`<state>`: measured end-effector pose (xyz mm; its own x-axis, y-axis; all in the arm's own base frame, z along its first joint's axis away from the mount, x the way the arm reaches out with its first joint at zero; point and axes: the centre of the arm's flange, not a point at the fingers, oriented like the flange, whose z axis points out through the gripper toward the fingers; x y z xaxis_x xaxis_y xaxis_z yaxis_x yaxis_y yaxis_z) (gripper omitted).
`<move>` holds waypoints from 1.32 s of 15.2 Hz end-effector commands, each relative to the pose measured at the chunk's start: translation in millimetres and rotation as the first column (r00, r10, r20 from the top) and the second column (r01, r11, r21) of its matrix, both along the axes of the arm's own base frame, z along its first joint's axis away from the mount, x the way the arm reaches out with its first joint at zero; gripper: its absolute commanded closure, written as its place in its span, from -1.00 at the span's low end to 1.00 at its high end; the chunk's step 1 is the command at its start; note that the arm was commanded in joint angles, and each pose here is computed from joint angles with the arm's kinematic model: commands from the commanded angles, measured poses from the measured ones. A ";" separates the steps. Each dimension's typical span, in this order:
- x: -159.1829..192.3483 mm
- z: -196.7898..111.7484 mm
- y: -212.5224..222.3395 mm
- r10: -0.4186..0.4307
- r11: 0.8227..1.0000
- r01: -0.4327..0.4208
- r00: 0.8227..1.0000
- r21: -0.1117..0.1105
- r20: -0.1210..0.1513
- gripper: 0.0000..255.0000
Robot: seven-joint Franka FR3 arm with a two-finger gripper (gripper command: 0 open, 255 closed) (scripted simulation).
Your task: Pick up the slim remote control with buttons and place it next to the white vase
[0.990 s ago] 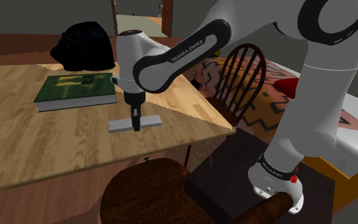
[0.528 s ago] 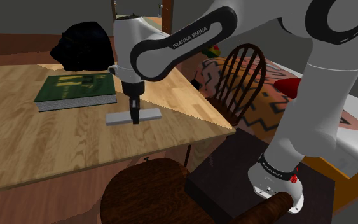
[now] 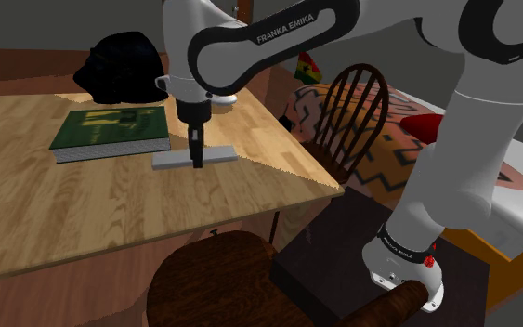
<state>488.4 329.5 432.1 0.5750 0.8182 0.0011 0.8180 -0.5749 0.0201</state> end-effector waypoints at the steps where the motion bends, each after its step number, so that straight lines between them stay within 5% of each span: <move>1: -0.2 10.0 -0.2 0.000 1.000 0.000 1.000 0.000 0.000 1.00; 6: -0.3 35.2 -0.3 0.000 1.000 0.000 1.000 0.000 0.000 1.00; 20: 118.0 35.6 -142.3 0.000 1.000 0.000 1.000 0.000 0.000 1.00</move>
<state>598.8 197.3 466.8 0.5761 0.8174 0.0009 0.8172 -0.5760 0.0198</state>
